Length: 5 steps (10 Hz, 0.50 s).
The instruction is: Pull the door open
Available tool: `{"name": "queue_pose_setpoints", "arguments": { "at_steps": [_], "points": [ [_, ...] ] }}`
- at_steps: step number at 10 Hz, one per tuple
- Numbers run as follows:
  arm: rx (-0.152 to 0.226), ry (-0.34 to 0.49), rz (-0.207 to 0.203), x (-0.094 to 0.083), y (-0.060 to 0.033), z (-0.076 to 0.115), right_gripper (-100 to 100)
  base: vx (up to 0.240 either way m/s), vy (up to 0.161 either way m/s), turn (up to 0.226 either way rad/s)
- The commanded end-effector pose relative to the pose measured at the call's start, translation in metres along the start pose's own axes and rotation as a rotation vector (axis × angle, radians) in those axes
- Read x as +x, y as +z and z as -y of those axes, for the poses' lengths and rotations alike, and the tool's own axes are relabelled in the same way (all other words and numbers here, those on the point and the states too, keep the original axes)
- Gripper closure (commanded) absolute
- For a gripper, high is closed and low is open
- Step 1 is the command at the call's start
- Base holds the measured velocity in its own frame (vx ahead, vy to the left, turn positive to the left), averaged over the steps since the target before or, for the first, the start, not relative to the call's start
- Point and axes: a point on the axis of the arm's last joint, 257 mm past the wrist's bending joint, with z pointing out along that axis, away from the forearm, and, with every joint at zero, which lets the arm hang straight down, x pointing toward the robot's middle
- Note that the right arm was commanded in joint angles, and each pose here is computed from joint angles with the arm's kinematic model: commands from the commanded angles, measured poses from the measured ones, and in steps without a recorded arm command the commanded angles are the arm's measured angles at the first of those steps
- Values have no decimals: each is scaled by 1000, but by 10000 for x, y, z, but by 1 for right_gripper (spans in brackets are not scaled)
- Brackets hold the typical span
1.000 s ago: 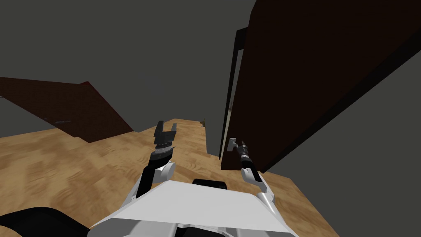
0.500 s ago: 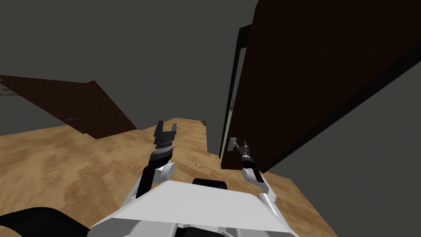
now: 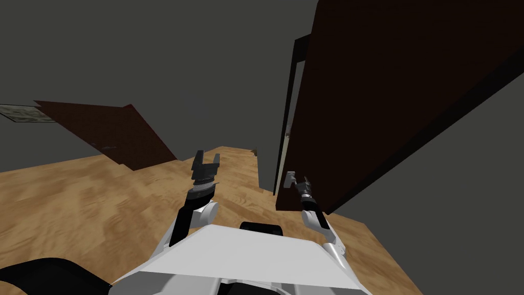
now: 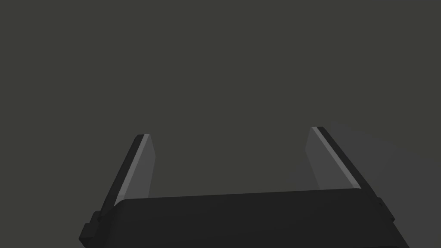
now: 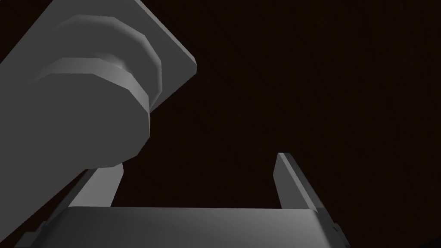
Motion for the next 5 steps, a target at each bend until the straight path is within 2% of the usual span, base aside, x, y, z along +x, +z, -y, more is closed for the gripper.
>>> {"name": "queue_pose_setpoints", "arguments": {
  "at_steps": [1, 2, 3, 4, 5],
  "points": [
    [16, 29, -21, 150, 9, 145, -100, -21, -7, 21],
    [16, 29, -21, 150, 9, 145, -100, 7, 1, -8],
    [18, 84, -17, 146, -2, 159, -100, -30, -13, 42],
    [18, 84, -17, 146, -2, 159, -100, -45, -20, 39],
    [20, 142, -12, 143, -15, 174, -100, -58, -21, 86]
  ]
}}
